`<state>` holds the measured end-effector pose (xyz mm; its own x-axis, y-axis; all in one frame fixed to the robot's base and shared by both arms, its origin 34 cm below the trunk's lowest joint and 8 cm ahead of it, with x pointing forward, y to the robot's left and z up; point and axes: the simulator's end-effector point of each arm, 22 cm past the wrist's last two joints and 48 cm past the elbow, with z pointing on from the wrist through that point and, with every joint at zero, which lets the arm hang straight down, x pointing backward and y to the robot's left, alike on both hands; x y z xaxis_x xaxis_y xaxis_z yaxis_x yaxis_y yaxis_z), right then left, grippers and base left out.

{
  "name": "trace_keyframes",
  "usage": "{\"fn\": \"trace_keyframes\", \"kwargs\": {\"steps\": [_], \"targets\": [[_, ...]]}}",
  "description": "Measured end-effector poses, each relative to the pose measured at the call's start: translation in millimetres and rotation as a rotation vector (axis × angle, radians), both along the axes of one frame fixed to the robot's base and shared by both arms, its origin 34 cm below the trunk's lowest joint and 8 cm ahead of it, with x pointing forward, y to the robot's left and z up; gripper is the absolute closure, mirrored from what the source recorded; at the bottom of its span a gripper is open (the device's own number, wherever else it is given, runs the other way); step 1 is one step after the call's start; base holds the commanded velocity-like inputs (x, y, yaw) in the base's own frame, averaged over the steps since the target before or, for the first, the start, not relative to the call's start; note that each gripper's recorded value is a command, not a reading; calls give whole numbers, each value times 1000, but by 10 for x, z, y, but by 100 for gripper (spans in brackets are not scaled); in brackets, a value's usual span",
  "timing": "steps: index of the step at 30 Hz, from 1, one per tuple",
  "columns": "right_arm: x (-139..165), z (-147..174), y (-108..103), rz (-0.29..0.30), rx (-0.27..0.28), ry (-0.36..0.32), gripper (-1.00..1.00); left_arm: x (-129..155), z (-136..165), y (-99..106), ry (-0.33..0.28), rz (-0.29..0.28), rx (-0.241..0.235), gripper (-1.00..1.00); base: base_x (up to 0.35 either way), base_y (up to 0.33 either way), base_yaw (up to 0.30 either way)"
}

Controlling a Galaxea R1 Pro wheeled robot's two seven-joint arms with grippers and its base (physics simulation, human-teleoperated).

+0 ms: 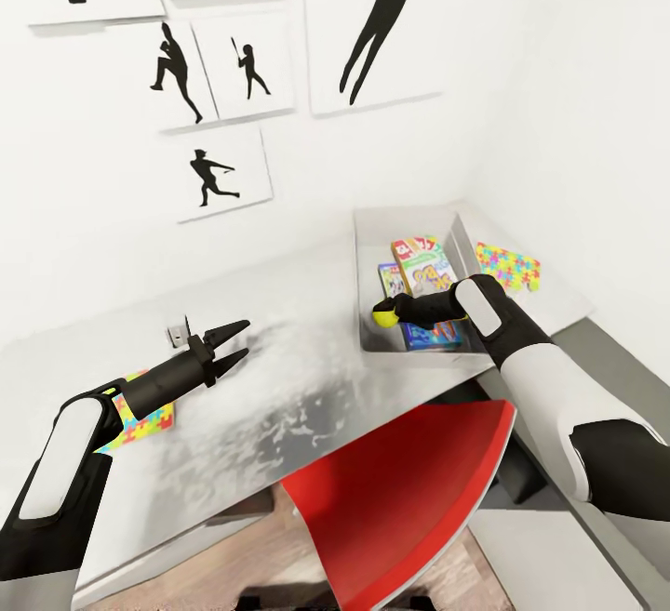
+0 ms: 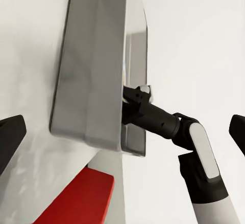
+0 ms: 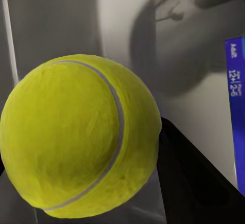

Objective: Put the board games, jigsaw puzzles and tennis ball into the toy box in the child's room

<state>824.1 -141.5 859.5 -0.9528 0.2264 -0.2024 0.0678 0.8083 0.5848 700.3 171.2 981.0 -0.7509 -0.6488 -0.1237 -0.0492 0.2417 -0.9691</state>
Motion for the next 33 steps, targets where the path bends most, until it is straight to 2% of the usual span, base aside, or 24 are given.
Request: {"fn": "trace_keyframes", "kwargs": {"steps": [10,11,13,17,18,27,29,30,33], "targets": [[-25,-104,-8,-1,-2,13,100,-4,-75,3,12,0,0,-100,0,0,0],[-32,-113,-8,-1,-2,15,-100,-5,-78,3,13,0,0,-100,0,0,0],[-46,-130,-6,-3,-1,18,-100,-5,-80,4,13,0,0,-100,0,0,0],[-10,5,125,-20,76,8,-100,-9,-67,6,11,0,-1,-100,0,0,0],[-5,-2,108,-16,63,4,-100,-7,-69,7,11,0,-1,-100,0,0,0],[-26,-41,77,-23,62,16,-100,-1,-17,10,-2,3,-13,-100,0,0,0],[-18,-49,44,-20,45,10,-100,-2,-16,11,-3,3,-14,-100,0,0,0],[2,-63,-27,-8,4,-4,-100,-2,-19,11,-2,4,-14,-100,0,0,0],[53,4,-48,-2,-7,-27,-100,-3,-22,11,-2,4,-13,-100,0,0,0]]}}
